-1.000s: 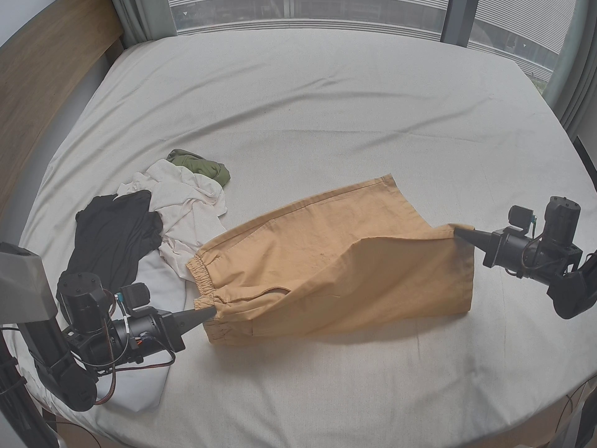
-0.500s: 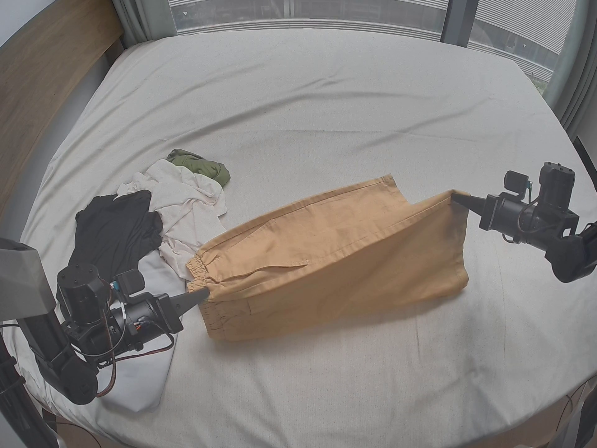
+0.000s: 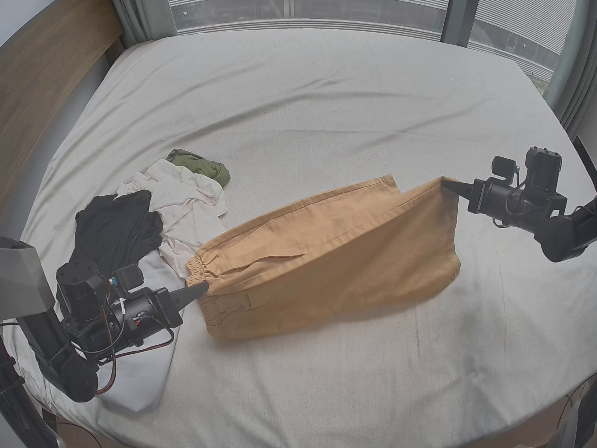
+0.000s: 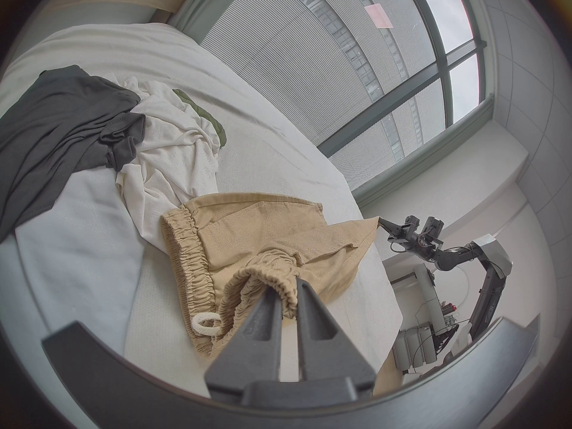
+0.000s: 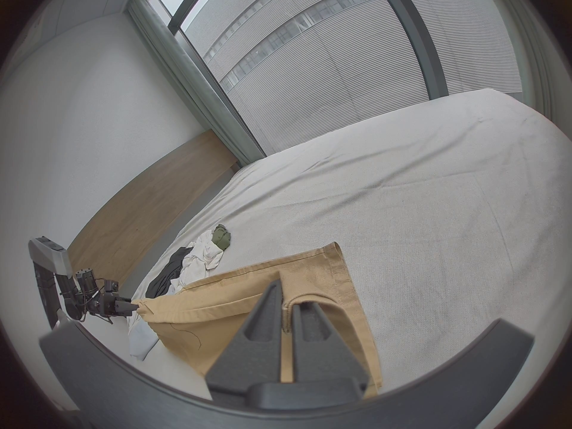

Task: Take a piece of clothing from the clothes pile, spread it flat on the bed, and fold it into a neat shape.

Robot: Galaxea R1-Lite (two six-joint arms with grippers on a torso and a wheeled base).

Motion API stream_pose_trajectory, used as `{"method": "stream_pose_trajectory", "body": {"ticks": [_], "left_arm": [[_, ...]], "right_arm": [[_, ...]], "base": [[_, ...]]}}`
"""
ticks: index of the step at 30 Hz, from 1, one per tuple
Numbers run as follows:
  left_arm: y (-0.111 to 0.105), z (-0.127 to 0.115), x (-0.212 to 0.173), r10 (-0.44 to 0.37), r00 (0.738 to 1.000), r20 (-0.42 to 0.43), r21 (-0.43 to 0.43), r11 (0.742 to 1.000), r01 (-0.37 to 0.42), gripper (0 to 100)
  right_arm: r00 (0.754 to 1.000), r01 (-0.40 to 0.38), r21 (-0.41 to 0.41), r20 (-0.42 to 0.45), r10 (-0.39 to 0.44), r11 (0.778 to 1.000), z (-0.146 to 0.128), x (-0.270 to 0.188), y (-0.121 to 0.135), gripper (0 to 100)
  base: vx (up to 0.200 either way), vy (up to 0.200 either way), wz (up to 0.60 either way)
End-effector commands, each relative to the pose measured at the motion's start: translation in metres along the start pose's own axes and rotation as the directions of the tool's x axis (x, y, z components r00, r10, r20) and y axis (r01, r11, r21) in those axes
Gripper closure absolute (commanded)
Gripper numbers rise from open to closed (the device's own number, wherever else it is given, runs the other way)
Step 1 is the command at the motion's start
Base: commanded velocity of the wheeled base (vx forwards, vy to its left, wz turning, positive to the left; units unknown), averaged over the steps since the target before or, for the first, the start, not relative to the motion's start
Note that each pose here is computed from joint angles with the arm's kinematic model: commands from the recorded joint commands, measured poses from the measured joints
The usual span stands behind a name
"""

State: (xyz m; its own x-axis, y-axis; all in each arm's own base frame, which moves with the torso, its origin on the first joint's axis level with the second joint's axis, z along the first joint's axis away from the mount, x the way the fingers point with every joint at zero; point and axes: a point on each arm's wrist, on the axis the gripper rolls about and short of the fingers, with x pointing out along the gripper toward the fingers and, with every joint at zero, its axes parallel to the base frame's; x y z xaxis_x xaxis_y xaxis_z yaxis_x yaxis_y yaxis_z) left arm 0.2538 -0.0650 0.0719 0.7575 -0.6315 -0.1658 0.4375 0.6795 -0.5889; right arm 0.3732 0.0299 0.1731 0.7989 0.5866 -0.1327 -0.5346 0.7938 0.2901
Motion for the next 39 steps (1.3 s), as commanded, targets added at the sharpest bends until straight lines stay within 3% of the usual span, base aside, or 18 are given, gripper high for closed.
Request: {"method": "stream_pose_trajectory", "body": {"ticks": [1,17,39], "left_arm": [[0.001,0.001,0.002,0.014,1.000,0.014,-0.002,1.000,-0.014,100],[0.003,0.006,0.006,0.063,0.996,0.063,-0.027,0.998,-0.061,100],[0.024,0.007,0.022,0.137,0.986,0.094,-0.104,0.986,-0.127,100]], "right_arm": [[1.000,-0.003,-0.007,0.008,0.003,1.000,0.006,0.006,-0.002,100],[1.000,0.000,-0.005,-0.003,0.000,1.000,0.020,0.030,-0.001,100],[1.000,0.023,0.000,-0.018,-0.023,1.000,0.010,0.069,-0.016,100]], "base": [[0.000,0.000,0.00],[0.000,0.000,0.00],[0.000,0.000,0.00]]}}
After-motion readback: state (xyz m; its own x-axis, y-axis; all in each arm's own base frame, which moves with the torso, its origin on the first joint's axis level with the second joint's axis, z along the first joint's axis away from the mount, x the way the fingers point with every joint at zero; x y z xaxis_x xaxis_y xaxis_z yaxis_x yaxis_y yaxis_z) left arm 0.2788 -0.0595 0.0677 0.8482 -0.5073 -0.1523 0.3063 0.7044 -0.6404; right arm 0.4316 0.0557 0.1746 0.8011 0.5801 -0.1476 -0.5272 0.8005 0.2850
